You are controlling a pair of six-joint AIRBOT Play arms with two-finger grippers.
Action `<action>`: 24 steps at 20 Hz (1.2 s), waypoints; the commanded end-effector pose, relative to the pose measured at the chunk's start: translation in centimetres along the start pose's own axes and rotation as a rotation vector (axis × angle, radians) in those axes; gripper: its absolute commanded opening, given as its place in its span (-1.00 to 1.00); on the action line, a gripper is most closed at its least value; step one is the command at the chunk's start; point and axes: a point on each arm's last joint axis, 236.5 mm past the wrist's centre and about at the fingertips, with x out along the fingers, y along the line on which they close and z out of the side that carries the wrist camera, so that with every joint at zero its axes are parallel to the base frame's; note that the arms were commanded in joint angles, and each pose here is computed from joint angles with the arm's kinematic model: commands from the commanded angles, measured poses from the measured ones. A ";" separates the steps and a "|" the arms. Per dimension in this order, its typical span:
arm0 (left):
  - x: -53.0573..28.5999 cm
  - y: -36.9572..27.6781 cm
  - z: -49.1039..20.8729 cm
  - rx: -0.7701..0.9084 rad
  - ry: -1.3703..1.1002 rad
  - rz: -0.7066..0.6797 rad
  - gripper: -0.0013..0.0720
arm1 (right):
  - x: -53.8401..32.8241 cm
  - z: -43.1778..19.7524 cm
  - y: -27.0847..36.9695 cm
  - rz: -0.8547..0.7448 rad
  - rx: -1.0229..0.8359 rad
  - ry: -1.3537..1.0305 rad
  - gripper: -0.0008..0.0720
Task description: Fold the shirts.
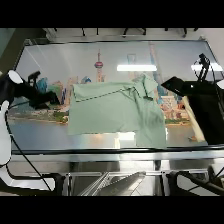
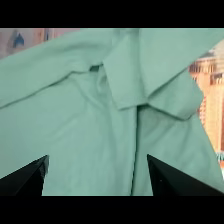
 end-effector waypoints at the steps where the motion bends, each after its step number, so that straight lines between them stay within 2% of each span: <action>1: 4.2 -1.1 -7.1 -0.059 0.128 -0.167 0.97 | -1.3 -4.8 0.7 0.035 0.031 0.114 0.94; 9: 11.0 -1.2 -10.1 -0.109 0.251 -0.256 0.97 | -4.2 -4.0 5.6 0.126 0.006 0.012 0.93; 13: 12.1 -3.7 -10.4 -0.050 0.293 -0.303 0.92 | -5.2 -3.1 6.0 0.106 -0.023 -0.042 0.93; 14: 12.2 -4.6 -10.1 -0.036 0.283 -0.311 0.24 | -5.1 -3.2 5.6 0.088 -0.029 -0.040 0.93; 15: 12.2 -5.3 -10.2 -0.015 0.280 -0.317 -0.63 | -5.0 -3.5 4.8 0.061 -0.037 -0.026 0.93; 16: 12.0 -5.9 -10.3 0.014 0.279 -0.313 -0.92 | -5.0 -3.8 3.9 0.027 -0.032 -0.010 0.93; 20: 8.7 -6.5 -9.9 0.044 0.211 -0.295 -0.92 | -5.0 -6.7 -3.3 -0.167 0.069 0.125 0.93; 24: 4.3 -3.8 -8.8 0.003 0.084 -0.198 -0.92 | -2.7 -11.5 -8.3 -0.147 0.215 0.304 0.93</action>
